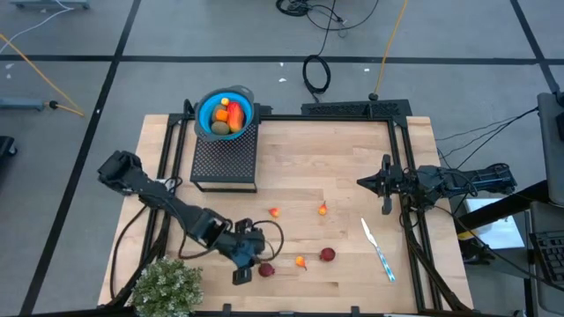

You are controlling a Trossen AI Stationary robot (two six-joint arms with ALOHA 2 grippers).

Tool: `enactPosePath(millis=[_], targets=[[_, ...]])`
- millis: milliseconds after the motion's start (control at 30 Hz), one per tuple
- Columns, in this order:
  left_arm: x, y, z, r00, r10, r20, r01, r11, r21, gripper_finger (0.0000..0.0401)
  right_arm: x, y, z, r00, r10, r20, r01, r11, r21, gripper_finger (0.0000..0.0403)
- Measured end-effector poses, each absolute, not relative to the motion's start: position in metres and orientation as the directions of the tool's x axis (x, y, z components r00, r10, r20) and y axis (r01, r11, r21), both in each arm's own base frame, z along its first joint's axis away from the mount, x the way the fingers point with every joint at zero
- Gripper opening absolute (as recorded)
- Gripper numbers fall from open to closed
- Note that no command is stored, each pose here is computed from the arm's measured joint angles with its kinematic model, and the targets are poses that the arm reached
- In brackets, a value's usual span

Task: Pick & Place Fruit
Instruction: Put the left pomegranate into the blue strainer bowl on the shelf

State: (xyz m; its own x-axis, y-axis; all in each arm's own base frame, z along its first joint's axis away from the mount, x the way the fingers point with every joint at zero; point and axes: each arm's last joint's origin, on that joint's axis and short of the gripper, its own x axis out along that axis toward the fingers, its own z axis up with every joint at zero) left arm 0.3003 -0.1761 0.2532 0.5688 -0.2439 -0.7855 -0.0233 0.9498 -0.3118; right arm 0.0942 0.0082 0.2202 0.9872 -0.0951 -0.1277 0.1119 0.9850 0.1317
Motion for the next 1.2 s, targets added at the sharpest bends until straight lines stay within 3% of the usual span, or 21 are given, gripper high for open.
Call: enactPosePath(millis=[233, 533, 700, 1200], targets=[[0.288, -0.203, 0.255, 0.626, -0.233, -0.744, 0.207, 0.97, -0.129, 0.0122, 0.094, 0.008, 0.22, 0.987, -0.095, -0.128, 0.112, 0.985, 0.132, 0.0], [0.292, -0.218, 0.229, 0.593, -0.195, -0.781, 0.37, 0.928, 0.05, 0.0122, 0.094, 0.008, 0.22, 0.987, -0.095, -0.127, 0.112, 0.985, 0.132, 0.0], [0.305, -0.215, 0.213, 0.577, -0.187, -0.795, 0.371, 0.927, 0.051, 0.0136, 0.094, 0.008, 0.22, 0.987, -0.095, -0.128, 0.112, 0.985, 0.132, 0.0], [0.328, -0.194, 0.192, 0.489, -0.263, -0.832, 0.343, 0.935, -0.093, 0.0261, 0.094, 0.008, 0.22, 0.987, -0.095, -0.128, 0.112, 0.985, 0.132, 0.0]])
